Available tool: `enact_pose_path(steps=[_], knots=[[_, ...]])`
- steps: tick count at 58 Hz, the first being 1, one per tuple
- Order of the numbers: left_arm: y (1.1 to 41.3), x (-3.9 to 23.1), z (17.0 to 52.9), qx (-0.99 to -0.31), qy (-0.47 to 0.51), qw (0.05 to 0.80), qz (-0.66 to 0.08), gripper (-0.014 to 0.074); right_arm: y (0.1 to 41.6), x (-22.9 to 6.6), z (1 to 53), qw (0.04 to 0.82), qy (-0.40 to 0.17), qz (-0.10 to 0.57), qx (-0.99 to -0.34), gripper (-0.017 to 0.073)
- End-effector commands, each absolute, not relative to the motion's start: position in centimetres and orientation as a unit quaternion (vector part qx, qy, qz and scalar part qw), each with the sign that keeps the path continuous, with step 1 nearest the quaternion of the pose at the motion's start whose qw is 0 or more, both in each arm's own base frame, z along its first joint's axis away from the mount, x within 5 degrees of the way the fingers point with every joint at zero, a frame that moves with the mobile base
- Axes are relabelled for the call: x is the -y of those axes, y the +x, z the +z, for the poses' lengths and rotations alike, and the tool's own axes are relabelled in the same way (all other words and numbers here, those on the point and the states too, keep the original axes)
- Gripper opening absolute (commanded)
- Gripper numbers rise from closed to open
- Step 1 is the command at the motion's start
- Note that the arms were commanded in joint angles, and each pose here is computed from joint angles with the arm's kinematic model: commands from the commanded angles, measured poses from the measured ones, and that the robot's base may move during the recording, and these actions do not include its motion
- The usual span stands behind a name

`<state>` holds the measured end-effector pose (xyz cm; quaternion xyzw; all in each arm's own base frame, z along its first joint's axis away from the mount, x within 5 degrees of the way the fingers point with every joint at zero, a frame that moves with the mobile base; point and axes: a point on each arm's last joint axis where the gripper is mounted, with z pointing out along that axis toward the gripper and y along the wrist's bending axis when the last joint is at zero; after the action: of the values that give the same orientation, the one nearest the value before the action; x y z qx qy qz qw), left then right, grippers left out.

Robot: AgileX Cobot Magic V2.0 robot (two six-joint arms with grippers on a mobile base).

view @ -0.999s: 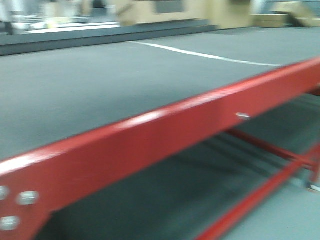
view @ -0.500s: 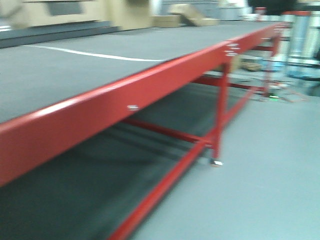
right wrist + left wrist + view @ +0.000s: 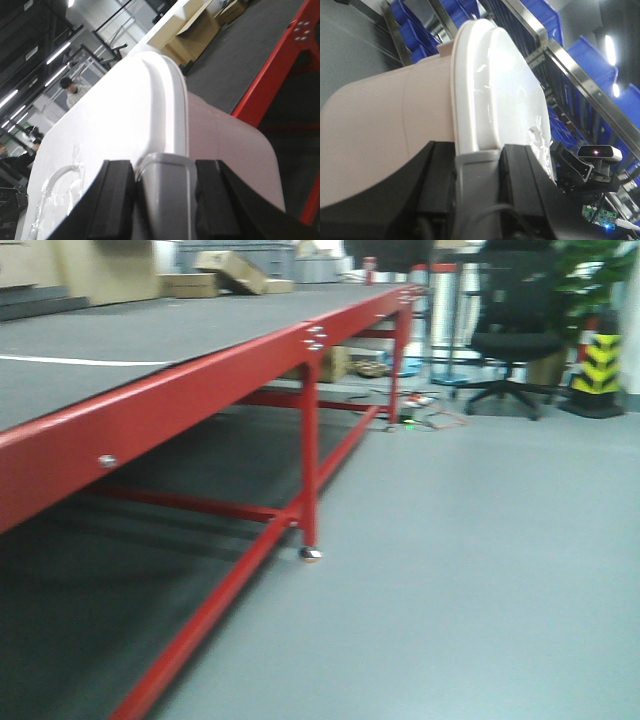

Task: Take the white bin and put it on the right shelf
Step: 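Hold the bin with both grippers while driving to the blue-bin shelving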

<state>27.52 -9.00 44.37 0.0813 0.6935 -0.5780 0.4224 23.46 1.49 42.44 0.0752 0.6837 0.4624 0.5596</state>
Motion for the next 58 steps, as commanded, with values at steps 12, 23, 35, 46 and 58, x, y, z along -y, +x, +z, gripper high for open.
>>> enact_pose_path(steps=[12,23,35,46,58], knots=[[22.64,11.19,46.67,-0.633,0.231,0.342,-0.656,-0.0126,20.64,-4.19,44.69,0.532,-0.047,0.537,-0.653,0.0062],[22.64,11.19,46.67,-0.633,0.231,0.342,-0.656,-0.0126,20.64,-4.19,44.69,0.532,-0.047,0.537,-0.653,0.0062],[22.64,11.19,46.67,-0.633,0.231,0.342,-0.656,-0.0126,20.64,-4.19,44.69,0.532,-0.047,0.537,-0.653,0.0062],[22.64,11.19,46.67,-0.633,0.231,0.342,-0.656,-0.0126,20.64,-4.19,44.69,0.532,-0.047,0.537,-0.653,0.0062],[22.64,11.19,46.67,-0.633,0.231,0.342,-0.656,-0.0126,20.64,-4.19,44.69,0.532,-0.047,0.537,-0.653,0.0062]])
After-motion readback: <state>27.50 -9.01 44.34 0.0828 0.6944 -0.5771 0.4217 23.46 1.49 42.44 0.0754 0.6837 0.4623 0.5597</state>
